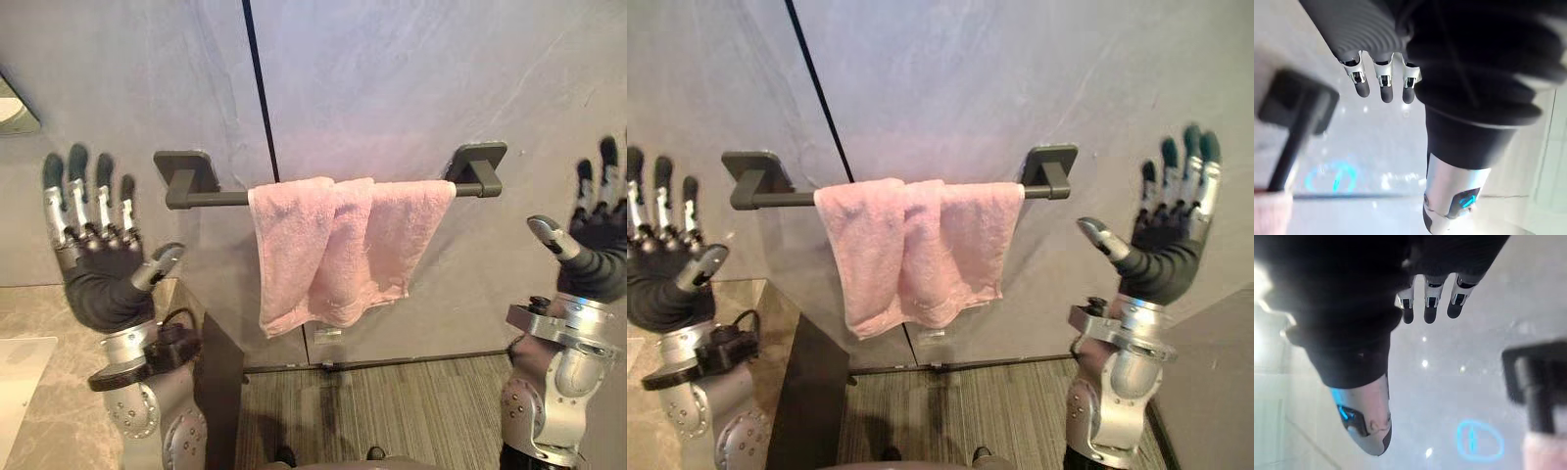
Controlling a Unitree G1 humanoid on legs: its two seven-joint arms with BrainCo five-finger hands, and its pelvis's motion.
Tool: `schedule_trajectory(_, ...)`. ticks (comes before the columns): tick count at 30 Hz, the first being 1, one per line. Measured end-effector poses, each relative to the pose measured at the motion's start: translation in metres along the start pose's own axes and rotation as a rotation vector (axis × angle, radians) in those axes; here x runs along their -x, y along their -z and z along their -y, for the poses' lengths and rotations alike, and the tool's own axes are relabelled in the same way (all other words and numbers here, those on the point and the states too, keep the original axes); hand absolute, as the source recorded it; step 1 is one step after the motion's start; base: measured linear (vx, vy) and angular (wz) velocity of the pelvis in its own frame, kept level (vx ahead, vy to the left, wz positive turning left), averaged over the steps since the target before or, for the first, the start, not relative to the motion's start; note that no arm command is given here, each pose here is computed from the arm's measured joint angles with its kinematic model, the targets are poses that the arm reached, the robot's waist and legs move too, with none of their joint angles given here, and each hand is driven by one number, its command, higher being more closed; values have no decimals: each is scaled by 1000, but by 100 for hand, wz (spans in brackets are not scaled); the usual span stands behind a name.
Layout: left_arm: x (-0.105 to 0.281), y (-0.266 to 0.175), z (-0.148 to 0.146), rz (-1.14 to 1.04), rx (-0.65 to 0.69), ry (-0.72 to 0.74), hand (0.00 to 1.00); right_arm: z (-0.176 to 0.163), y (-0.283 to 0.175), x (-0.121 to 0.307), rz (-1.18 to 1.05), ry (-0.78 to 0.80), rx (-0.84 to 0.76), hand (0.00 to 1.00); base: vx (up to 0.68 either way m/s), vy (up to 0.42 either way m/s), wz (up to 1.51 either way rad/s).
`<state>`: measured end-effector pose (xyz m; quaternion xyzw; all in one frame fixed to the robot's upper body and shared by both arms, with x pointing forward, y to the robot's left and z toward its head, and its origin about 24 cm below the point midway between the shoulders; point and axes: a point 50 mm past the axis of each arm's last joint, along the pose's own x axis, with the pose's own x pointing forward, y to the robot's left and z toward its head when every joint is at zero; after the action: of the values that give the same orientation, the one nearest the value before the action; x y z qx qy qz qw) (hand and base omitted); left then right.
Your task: Organize washtable
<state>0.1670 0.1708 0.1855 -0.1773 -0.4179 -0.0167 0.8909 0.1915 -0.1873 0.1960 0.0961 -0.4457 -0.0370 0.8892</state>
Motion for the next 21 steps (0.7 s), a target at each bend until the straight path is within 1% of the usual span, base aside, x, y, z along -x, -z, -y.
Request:
schedule_trajectory(1,-1,2,7,-3,31,35,0,-5,1,-1,-1,-22,-28,0,-41,-6,0)
schedule_trajectory(3,-2,6,29,-11,137,179,0,-24,4,-3,-3,-130,-130,0,-49,-11,-1)
schedule_trajectory(4,-2,7,33,-15,157,203,0,-27,4,-2,-5,-152,-151,0,-33,-14,-1)
schedule_trajectory(6,1,11,45,-44,255,277,0,-39,6,-1,-14,-218,-230,0,0,0,0)
schedule_trajectory(9,4,21,60,-88,350,376,0,-49,8,2,-32,-297,-288,0,0,0,0)
schedule_trajectory(12,10,33,66,-163,386,426,0,-56,9,4,-52,-357,-304,0,-7,-4,-1)
schedule_trajectory(14,18,45,70,-244,398,465,0,-58,12,6,-83,-399,-281,0,-38,-13,-5)
schedule_trajectory(18,26,59,67,-331,384,492,0,-55,25,13,-171,-408,-232,0,-50,-10,-6)
schedule_trajectory(21,36,73,64,-422,370,508,0,-47,43,27,-297,-406,-183,0,-43,-9,-7)
